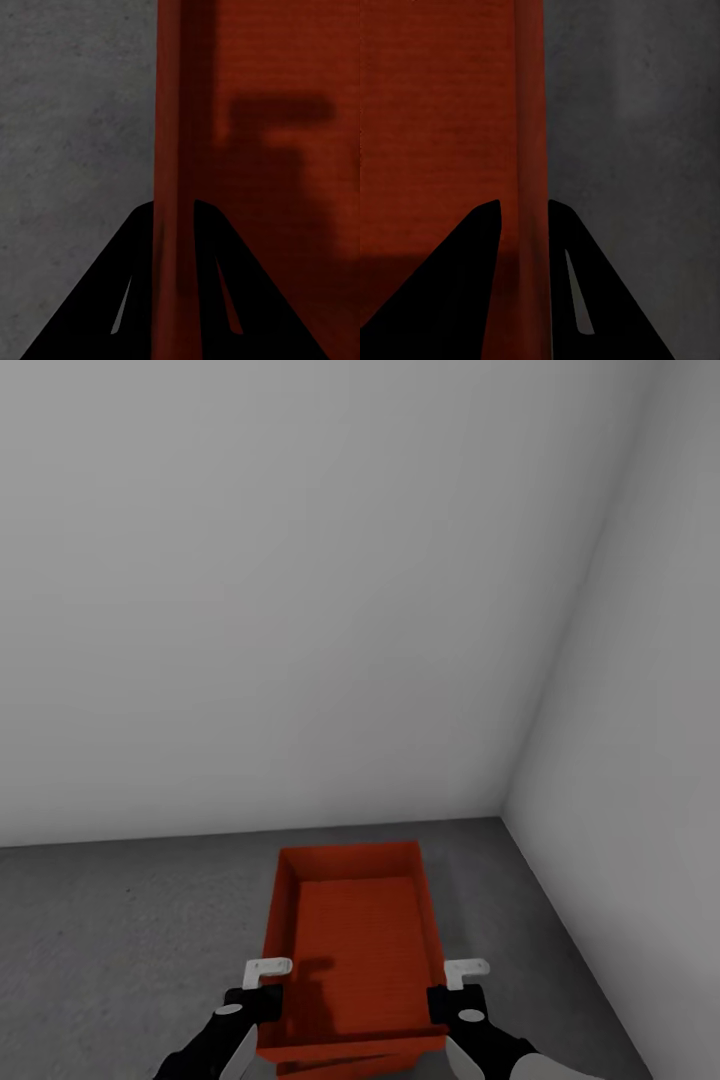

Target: Move the two storage containers from the living room to the garage. In the garage, place one container on the floor and stack the other container on top of it (either order is fine).

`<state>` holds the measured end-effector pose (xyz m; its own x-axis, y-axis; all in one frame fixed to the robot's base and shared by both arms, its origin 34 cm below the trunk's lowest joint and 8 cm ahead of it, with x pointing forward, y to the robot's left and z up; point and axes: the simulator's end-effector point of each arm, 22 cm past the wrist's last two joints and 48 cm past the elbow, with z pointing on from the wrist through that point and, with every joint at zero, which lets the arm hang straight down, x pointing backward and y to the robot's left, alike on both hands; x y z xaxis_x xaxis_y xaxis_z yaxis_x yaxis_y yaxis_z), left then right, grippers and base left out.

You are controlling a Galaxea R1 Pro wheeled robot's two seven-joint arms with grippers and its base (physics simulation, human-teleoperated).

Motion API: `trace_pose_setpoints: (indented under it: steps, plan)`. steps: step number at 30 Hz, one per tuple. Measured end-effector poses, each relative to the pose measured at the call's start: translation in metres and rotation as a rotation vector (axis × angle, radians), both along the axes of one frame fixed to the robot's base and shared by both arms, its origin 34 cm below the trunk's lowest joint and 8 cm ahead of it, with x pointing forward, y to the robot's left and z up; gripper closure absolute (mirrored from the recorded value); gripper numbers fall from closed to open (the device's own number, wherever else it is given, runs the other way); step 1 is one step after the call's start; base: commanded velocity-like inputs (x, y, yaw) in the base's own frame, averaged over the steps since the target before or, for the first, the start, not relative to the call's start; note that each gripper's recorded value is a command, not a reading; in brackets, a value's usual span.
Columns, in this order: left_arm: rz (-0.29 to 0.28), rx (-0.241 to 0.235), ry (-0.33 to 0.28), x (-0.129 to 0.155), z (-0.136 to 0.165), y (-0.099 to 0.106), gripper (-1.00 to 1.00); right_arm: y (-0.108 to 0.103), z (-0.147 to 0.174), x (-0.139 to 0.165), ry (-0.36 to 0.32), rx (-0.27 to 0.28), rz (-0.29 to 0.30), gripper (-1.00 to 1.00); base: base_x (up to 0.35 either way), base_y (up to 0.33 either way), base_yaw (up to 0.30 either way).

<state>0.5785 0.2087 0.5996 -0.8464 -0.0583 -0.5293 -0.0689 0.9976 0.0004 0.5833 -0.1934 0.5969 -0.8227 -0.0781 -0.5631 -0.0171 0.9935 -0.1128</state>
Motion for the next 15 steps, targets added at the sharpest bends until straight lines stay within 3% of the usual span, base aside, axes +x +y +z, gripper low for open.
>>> trace_pose_setpoints:
  steps: [15]
  plan:
    - [0.000,0.000,0.020,-0.005,-0.031,0.000,1.00,0.000,-0.031,-0.005,0.020,-0.001,0.000,1.00,0.000,0.000,0.000]
